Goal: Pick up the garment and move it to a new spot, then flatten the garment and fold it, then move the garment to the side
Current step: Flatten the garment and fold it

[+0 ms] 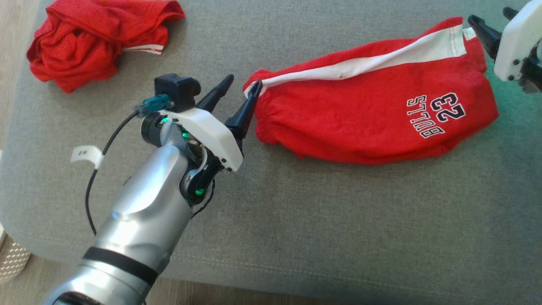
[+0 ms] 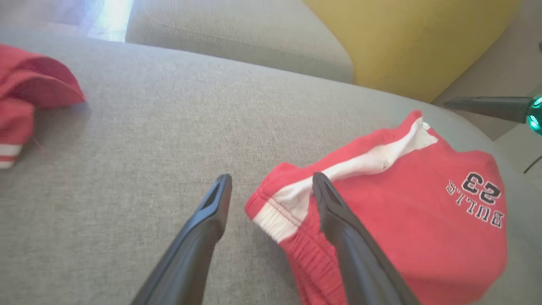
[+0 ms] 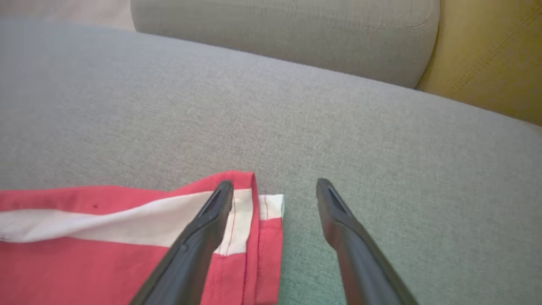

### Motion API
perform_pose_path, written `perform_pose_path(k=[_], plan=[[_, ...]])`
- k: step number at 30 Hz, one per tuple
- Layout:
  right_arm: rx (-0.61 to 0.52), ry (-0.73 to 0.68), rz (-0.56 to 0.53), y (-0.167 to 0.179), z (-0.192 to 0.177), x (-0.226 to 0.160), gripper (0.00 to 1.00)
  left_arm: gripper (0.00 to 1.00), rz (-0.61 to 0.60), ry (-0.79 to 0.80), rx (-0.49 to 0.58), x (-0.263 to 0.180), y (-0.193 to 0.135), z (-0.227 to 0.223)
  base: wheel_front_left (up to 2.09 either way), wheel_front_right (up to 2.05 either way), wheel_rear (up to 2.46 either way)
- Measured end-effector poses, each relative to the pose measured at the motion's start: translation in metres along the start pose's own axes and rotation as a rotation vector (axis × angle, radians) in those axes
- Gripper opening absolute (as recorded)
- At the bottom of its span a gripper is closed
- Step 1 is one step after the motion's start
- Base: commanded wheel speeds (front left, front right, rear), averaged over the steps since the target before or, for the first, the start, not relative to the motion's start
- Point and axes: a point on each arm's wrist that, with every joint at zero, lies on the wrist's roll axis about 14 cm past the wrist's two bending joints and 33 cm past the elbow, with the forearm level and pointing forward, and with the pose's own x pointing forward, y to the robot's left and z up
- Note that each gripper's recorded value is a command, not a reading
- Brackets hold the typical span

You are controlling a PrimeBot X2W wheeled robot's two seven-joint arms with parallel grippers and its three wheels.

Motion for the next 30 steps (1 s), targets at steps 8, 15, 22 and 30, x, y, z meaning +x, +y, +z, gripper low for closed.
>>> perform_pose_path(k=[8,15,22,30], plan=[[0.053,-0.227,0.008,0.005,0.026,-0.03,1.0,1.0,0.066,-0.193,-0.068,-0.013,0.006,0.044,0.0,0.0,0.0],[0.081,-0.437,0.06,0.037,0.026,-0.07,1.0,1.0,0.12,-0.258,-0.138,-0.042,0.0,0.042,0.0,0.0,0.0],[0.074,-0.637,0.034,0.05,0.015,-0.118,1.0,1.0,0.15,-0.353,-0.161,-0.076,-0.01,0.052,0.0,0.0,0.0],[0.083,-0.727,-0.03,0.073,-0.037,-0.157,1.0,1.0,0.184,-0.385,-0.135,-0.121,-0.02,0.031,0.0,0.0,0.0]])
